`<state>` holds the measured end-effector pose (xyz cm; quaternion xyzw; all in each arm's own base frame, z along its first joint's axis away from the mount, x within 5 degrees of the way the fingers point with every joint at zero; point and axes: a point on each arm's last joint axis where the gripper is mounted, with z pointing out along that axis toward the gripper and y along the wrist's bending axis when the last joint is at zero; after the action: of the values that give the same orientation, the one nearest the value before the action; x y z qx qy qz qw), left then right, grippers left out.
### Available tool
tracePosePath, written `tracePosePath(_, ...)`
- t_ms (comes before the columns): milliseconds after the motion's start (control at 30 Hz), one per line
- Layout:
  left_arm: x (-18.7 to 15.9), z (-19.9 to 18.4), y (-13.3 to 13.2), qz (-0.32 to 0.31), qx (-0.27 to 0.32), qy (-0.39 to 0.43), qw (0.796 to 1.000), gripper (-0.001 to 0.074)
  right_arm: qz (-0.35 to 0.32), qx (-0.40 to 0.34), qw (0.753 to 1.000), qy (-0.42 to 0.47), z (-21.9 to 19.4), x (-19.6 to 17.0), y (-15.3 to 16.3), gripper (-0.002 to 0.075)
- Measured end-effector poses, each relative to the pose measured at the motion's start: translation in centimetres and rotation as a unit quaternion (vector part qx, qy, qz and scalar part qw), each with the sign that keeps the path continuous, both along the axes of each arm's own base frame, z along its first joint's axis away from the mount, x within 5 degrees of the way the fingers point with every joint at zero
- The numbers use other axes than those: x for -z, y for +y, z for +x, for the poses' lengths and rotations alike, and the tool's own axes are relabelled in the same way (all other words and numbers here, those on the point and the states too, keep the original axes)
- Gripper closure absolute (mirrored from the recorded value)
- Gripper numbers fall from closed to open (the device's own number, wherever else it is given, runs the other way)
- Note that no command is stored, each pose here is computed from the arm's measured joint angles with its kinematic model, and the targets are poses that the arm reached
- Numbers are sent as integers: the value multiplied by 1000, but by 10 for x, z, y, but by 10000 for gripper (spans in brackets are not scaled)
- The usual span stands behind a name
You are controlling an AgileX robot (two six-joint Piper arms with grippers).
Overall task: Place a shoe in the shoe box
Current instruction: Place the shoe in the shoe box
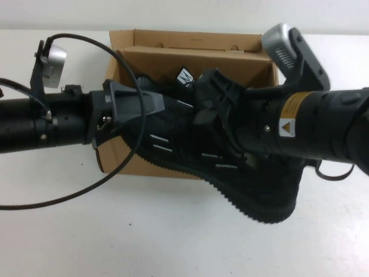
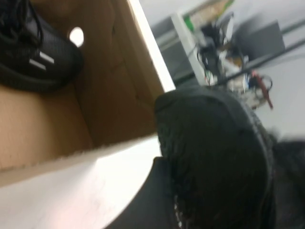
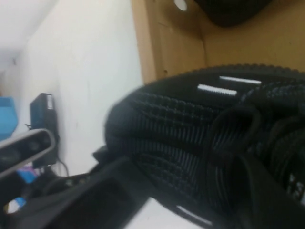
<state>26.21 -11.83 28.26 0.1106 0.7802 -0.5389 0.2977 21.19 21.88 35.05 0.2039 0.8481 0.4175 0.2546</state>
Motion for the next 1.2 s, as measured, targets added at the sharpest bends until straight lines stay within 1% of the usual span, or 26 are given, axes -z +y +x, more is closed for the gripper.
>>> tracePosePath(133, 2, -3, 13, 17, 29, -8, 999, 66, 10, -1, 999, -30, -8, -17, -10, 728)
tracePosePath(233, 3, -1, 30, 24, 29, -23, 999, 65, 6, -3, 998, -63, -16, -30, -21, 728)
tracePosePath(333, 1, 4, 51, 22, 1, -32, 999, 65, 2, 3, 998, -67, -22, -38, -31, 728)
tracePosePath(433, 0, 7, 75, 27, -44, -36, 998, 72, -14, 13, 998, -67, -20, -38, -40, 729)
tracePosePath(467, -2, 6, 82, 33, -53, -39, 997, 100, -22, 14, 997, -71, -17, -38, -43, 729)
tracePosePath(500, -4, 4, 86, 40, -59, -40, 997, 161, -30, 15, 997, -75, -15, -37, -45, 729)
tracePosePath(533, -5, 2, 88, 49, -59, -44, 996, 256, -35, 16, 996, -78, -13, -37, -46, 729)
tracePosePath(600, -9, -4, 89, 71, -52, -58, 994, 500, -38, 20, 996, -82, -6, -35, -49, 729)
tracePosePath(667, -14, -12, 87, 96, -36, -81, 991, 625, -30, 25, 996, -82, 3, -33, -52, 729)
tracePosePath(700, -17, -16, 84, 110, -25, -95, 989, 664, -25, 23, 996, -82, 7, -32, -53, 729)
tracePosePath(767, -25, -27, 77, 132, -1, -128, 983, 703, -13, 14, 997, -75, 14, -28, -52, 729)
tracePosePath(833, -36, -41, 68, 162, 17, -170, 972, 723, -19, -11, 997, -76, 22, -23, -49, 729)
tracePosePath(900, -47, -55, 60, 207, 21, -216, 954, 731, -25, -47, 996, -76, 31, -19, -44, 729)
tracePosePath(967, -56, -69, 58, 255, 12, -252, 933, 734, -35, -87, 992, -79, 40, -16, -39, 729)
tracePosePath(1033, -65, -82, 59, 295, -13, -277, 914, 735, -41, -123, 987, -90, 49, -16, -33, 729)
tracePosePath(1100, -76, -96, 64, 324, -56, -298, 896, 736, -45, -152, 982, -105, 61, -19, -29, 729)
tracePosePath(1200, -87, -116, 72, 327, -139, -321, 878, 736, -52, -179, 974, -126, 80, -27, -25, 729)
